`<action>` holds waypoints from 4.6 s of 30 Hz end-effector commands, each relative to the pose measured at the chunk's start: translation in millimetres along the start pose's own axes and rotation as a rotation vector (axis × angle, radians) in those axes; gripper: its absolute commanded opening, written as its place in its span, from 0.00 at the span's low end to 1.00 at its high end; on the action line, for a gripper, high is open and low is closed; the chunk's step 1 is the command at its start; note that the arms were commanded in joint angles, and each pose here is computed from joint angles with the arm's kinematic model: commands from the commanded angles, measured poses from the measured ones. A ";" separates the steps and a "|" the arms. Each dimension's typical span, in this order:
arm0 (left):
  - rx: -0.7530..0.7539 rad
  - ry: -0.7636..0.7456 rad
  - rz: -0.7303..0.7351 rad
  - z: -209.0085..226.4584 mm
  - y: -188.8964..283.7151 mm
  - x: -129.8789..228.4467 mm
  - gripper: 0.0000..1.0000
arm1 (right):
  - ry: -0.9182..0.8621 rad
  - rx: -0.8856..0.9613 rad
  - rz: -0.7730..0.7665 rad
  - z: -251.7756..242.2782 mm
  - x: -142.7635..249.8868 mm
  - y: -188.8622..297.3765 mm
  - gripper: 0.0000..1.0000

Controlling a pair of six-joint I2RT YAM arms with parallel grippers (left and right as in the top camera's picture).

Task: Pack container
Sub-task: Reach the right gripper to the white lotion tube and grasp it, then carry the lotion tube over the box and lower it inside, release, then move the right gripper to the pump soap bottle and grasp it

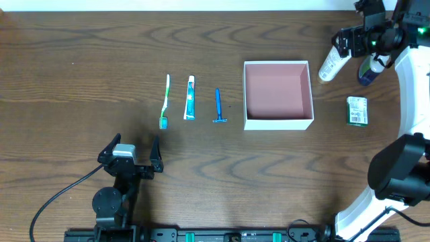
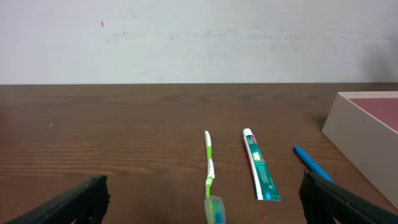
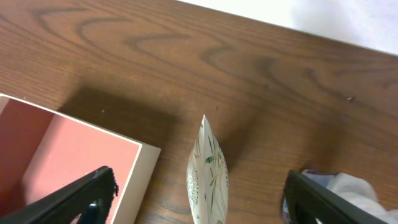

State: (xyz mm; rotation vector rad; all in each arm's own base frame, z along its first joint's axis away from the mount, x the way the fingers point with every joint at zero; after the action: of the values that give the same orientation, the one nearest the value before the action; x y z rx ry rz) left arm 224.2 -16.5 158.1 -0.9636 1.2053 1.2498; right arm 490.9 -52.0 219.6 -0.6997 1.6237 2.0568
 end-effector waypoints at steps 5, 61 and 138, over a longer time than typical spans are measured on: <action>0.018 0.004 0.041 -3.6 -0.8 13.7 0.98 | 0.030 -0.032 0.044 4.0 6.7 -23.4 0.75; 0.018 0.004 0.041 -3.6 -0.8 13.7 0.98 | 0.176 -0.167 0.085 222.5 -3.3 86.3 0.01; 0.018 0.004 0.041 -3.6 -0.8 13.7 0.98 | -0.155 0.383 -0.318 67.3 -90.2 173.6 0.99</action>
State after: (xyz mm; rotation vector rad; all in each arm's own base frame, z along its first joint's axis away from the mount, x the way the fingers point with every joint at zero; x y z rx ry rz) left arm 224.2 -16.5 158.1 -0.9636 1.2053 1.2498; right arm 450.5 39.8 421.2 -0.7864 1.5612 1.6657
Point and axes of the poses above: each gripper's point midway between its finger pads, its own y axis back along the fingers, its own z axis along the line the jaws close on, x = y × z, the point moved 2 cm from there along y, back along the fingers, and after that the axes turned 12 degrees about -y, right-handed, at the moved point
